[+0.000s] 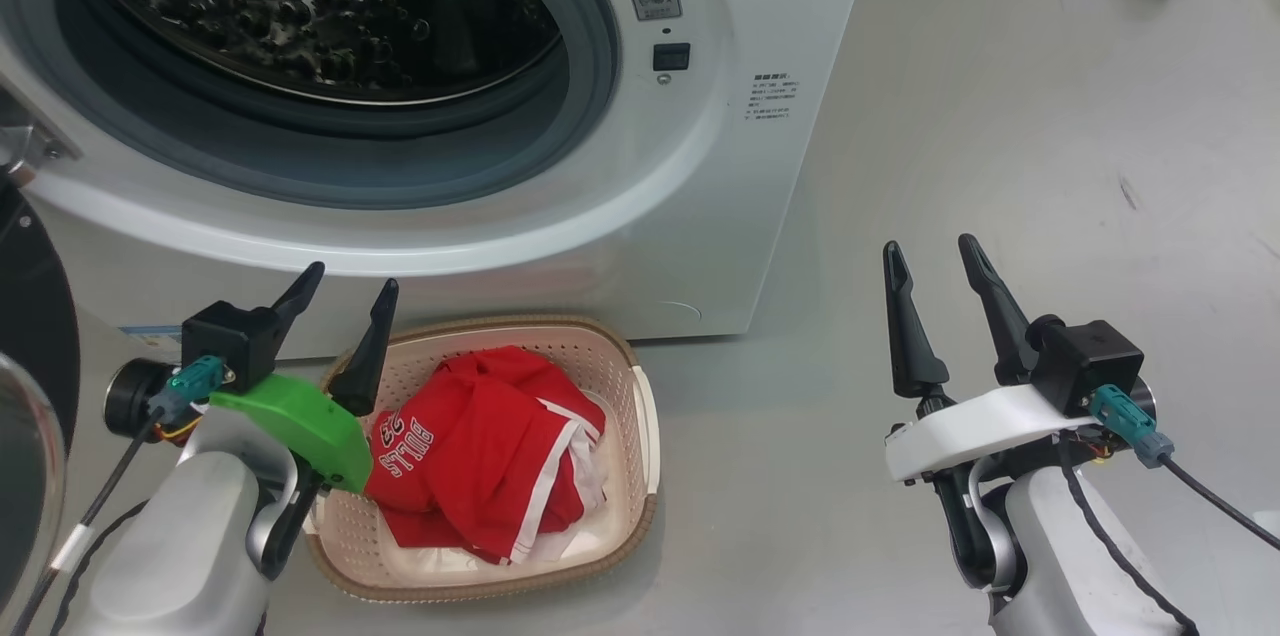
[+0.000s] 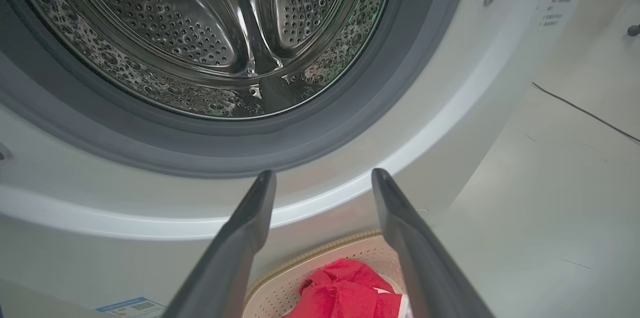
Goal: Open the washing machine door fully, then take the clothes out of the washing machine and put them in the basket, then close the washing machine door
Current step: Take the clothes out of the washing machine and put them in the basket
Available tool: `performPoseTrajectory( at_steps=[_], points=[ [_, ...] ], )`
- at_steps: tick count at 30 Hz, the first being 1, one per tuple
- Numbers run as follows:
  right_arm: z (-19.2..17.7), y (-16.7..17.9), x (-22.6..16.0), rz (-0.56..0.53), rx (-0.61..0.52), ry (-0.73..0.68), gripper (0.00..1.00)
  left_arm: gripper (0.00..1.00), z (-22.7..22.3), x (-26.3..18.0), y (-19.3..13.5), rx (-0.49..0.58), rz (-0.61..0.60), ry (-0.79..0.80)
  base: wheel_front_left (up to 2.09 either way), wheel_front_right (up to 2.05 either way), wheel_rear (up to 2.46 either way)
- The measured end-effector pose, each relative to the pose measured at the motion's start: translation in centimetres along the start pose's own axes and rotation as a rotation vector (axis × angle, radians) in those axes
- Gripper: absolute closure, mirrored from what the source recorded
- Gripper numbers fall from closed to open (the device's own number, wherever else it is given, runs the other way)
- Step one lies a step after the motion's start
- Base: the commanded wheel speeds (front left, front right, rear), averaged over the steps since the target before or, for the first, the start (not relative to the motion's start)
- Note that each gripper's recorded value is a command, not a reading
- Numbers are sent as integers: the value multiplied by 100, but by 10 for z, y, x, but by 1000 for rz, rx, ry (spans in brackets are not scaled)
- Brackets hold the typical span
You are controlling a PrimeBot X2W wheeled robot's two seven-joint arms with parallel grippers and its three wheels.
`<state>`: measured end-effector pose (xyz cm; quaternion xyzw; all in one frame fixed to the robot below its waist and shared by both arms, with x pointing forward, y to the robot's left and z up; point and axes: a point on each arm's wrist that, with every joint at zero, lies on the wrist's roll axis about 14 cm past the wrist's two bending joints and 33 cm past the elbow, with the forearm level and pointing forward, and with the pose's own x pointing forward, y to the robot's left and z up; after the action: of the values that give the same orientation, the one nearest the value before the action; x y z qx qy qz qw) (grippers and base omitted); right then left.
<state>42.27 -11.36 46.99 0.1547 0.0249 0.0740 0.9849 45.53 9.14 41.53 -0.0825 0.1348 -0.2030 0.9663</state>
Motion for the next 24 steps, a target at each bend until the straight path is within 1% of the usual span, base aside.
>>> performPoseTrajectory(
  at_steps=[3,5,11,24],
  points=[
    [3,6,-3,17,1,-8,0,0,20,-6,1,-1,14,-62,0,0,0],
    [5,10,-5,27,2,-12,0,0,25,-14,2,-7,24,-82,0,0,0],
    [10,19,-6,57,2,-26,0,0,25,-32,5,-25,54,-103,0,0,0],
    [11,22,-6,69,5,-27,0,0,26,-46,1,-32,68,-130,0,0,0]
  ],
)
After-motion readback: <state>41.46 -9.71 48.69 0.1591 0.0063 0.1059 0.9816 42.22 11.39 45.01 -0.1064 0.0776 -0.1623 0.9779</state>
